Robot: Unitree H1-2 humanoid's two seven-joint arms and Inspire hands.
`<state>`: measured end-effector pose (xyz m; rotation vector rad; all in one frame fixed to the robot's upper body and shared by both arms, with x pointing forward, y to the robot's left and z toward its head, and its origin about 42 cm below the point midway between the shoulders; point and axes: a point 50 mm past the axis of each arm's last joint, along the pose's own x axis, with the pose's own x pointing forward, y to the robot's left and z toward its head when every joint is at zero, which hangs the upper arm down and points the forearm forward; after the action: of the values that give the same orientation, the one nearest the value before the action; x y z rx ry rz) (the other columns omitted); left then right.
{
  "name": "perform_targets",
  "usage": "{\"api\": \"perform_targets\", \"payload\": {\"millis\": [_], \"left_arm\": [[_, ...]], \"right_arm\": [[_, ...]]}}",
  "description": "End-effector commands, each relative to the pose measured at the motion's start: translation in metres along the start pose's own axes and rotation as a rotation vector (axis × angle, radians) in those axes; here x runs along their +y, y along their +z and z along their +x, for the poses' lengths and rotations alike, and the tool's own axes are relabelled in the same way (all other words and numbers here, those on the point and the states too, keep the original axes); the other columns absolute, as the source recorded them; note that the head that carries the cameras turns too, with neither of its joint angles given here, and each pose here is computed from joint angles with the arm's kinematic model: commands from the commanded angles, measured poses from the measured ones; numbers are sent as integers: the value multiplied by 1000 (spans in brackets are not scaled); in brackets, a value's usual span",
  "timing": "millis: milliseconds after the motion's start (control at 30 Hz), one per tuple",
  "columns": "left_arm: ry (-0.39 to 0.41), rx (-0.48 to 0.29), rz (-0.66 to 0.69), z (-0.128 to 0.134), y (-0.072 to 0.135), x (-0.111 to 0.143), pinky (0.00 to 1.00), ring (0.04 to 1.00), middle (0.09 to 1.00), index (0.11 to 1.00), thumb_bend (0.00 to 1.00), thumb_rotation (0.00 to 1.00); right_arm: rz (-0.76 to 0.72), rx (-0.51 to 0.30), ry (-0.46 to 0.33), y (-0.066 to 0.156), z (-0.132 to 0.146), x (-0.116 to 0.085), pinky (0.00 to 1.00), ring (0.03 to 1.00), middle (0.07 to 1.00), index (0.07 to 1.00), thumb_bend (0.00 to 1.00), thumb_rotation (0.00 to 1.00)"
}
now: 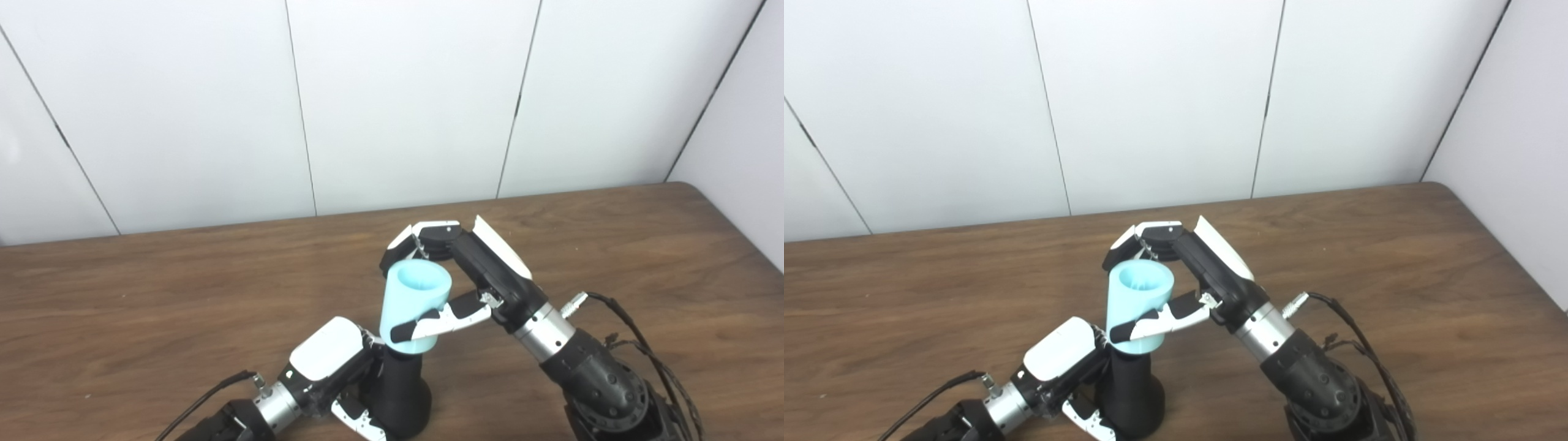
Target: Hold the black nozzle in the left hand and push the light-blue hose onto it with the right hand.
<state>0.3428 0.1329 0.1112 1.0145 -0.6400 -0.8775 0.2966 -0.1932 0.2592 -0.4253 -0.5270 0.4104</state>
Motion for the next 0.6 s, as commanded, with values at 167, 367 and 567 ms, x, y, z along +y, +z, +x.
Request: {"api": "perform_targets", "payload": {"millis": [167, 367, 567], "left_arm": [[-503, 133, -116, -64, 10, -113, 177, 223, 472, 485, 524, 0], [-513, 141, -113, -63, 11, -114, 195, 242, 472, 485, 524, 0], [-510, 137, -124, -63, 11, -113, 185, 232, 472, 484, 524, 0]], "right_arm": [[-17, -162, -28, 32, 5, -8, 234, 385, 508, 514, 510, 0], [-17, -162, -33, 31, 2, -3, 260, 375, 512, 521, 509, 0], [-50, -165, -44, 29, -3, 3, 147, 441, 481, 486, 518, 0]]}}
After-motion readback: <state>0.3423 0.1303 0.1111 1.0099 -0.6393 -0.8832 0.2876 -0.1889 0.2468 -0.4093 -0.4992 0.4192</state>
